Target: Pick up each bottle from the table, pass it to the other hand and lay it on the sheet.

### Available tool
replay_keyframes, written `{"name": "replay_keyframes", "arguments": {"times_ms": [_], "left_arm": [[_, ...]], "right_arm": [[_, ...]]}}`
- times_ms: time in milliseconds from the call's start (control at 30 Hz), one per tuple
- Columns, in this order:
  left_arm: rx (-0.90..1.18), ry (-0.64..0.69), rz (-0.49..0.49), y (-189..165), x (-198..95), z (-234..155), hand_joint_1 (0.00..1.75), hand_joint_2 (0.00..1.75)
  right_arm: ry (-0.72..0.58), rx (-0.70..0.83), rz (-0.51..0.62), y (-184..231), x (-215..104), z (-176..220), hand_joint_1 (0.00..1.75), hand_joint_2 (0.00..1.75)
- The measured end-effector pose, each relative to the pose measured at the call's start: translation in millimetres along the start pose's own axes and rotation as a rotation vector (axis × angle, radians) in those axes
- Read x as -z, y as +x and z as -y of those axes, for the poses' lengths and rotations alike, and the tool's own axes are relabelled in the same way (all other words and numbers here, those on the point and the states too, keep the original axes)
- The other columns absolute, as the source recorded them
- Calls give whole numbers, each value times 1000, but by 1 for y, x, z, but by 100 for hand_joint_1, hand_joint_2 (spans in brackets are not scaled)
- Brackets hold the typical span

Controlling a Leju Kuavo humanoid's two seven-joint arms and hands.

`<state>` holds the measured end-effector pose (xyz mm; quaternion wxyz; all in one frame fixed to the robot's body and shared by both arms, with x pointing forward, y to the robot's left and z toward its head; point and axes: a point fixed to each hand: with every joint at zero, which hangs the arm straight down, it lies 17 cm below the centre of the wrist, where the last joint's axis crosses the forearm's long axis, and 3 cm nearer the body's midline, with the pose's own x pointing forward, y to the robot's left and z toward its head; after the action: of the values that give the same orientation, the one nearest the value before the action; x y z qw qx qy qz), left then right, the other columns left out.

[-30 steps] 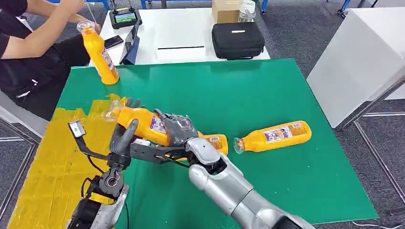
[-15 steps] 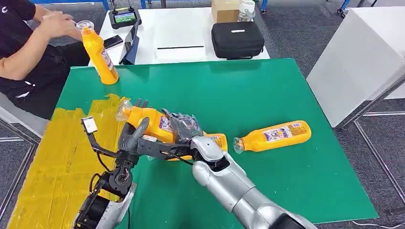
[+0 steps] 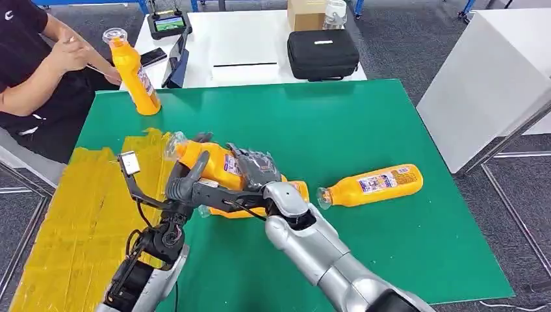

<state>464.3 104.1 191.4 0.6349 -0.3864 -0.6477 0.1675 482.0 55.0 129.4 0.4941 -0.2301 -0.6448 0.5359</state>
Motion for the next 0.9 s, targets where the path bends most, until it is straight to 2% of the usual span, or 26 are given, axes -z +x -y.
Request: {"name": "replay_keyframes", "arguments": {"times_ms": [700,733,767,800,900], "left_arm": [[24,16,25,2,0,-4,175,175],[24,16,26,2,0,-4,175,175],[24,16,26,2,0,-4,175,175],[24,17,29,2,0,-4,175,175],[29,14,61,8,-1,-4,175,175]], "right_arm": [[10,-7,-6,4,0,-2,175,175],[11,-8,-6,4,-1,-3,154,175],[11,-8,-7,4,-1,-3,0,175],[10,-9,-8,4,-1,-3,0,0],[-9,-20,-8,5,0,2,0,0]]}}
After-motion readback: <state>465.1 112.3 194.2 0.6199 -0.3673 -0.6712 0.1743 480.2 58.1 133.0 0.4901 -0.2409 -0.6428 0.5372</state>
